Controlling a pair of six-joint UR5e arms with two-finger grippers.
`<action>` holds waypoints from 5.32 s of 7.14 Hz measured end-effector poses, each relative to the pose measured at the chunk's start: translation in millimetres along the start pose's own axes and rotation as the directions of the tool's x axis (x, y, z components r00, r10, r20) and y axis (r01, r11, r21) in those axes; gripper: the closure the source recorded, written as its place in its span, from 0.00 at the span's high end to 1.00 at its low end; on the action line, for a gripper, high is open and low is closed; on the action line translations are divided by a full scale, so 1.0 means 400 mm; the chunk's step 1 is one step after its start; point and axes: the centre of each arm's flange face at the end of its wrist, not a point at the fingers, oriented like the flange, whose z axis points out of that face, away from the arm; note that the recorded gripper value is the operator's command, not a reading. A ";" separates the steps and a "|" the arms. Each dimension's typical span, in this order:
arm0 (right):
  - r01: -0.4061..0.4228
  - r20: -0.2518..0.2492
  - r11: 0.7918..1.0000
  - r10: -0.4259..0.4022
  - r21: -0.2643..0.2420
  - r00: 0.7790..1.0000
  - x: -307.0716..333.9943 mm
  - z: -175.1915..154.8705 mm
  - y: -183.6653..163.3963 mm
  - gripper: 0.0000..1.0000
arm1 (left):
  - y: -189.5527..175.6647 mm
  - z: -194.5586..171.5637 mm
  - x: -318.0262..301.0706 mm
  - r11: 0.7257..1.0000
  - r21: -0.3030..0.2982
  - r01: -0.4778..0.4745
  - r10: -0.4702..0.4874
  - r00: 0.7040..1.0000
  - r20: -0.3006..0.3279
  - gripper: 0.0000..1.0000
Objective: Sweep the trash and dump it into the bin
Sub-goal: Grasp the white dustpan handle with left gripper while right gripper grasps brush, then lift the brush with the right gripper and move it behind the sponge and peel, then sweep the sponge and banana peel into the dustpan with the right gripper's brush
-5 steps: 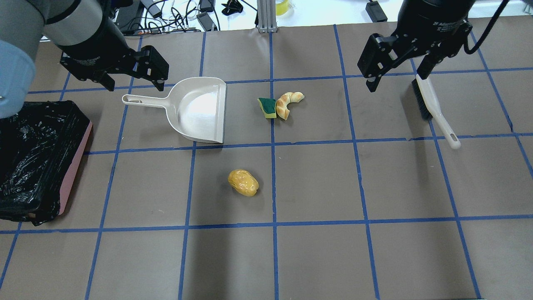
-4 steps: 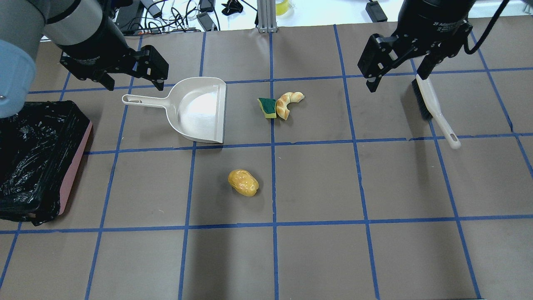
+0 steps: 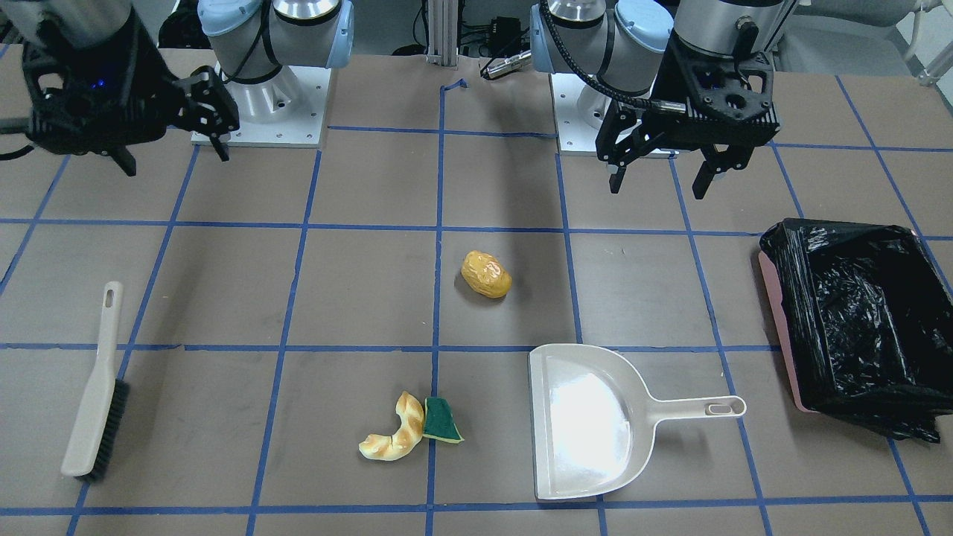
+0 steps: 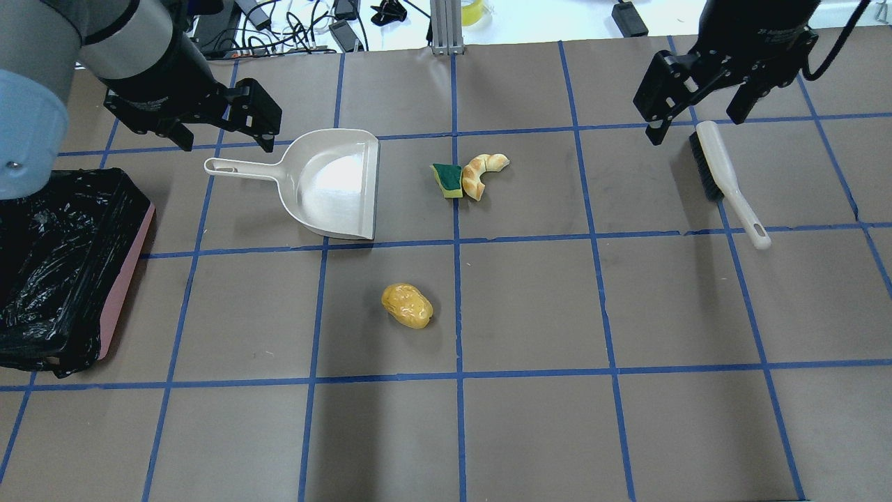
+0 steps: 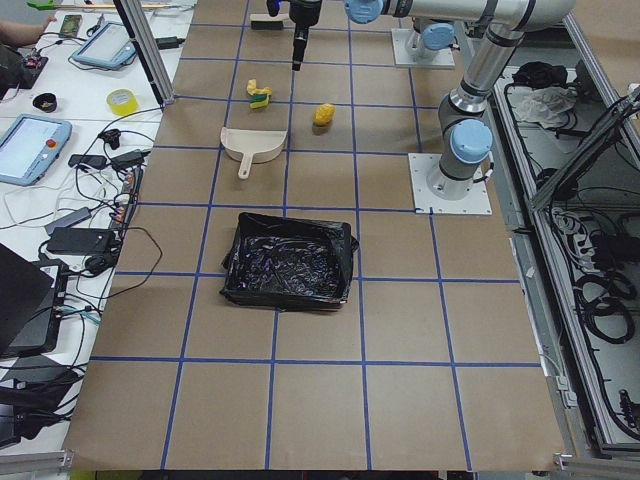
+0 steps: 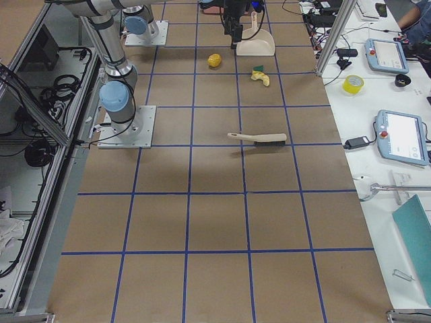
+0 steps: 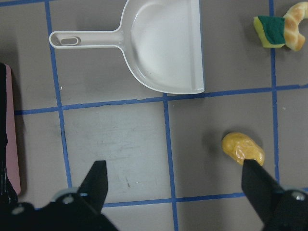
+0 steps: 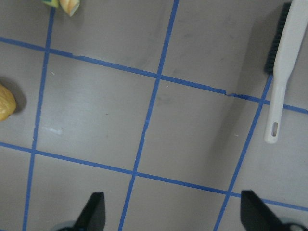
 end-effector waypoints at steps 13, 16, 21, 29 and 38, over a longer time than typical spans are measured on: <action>-0.076 0.021 0.980 0.081 -0.181 0.996 0.525 0.698 -0.072 0.00 | -0.210 0.515 -0.440 0.237 0.056 -0.970 0.970 0.233 -0.072 1.00; -0.093 0.010 0.981 0.096 -0.168 0.995 0.529 0.679 -0.075 0.00 | -0.239 0.635 -0.442 0.226 0.117 -0.967 0.973 0.218 -0.081 1.00; -0.142 -0.251 0.979 0.102 -0.147 0.962 0.086 0.575 -0.188 0.00 | -0.255 0.741 -0.449 0.251 0.125 -0.960 0.965 0.239 -0.105 1.00; -0.205 -0.102 0.965 0.190 -0.165 0.977 -0.620 0.729 -0.335 0.00 | -0.250 0.770 -0.435 0.273 0.151 -0.950 0.959 0.256 -0.122 0.02; -0.293 0.166 0.931 0.332 -0.219 0.929 -0.947 0.579 -0.385 0.00 | -0.239 0.728 -0.430 0.246 0.146 -0.958 0.967 0.231 -0.109 0.00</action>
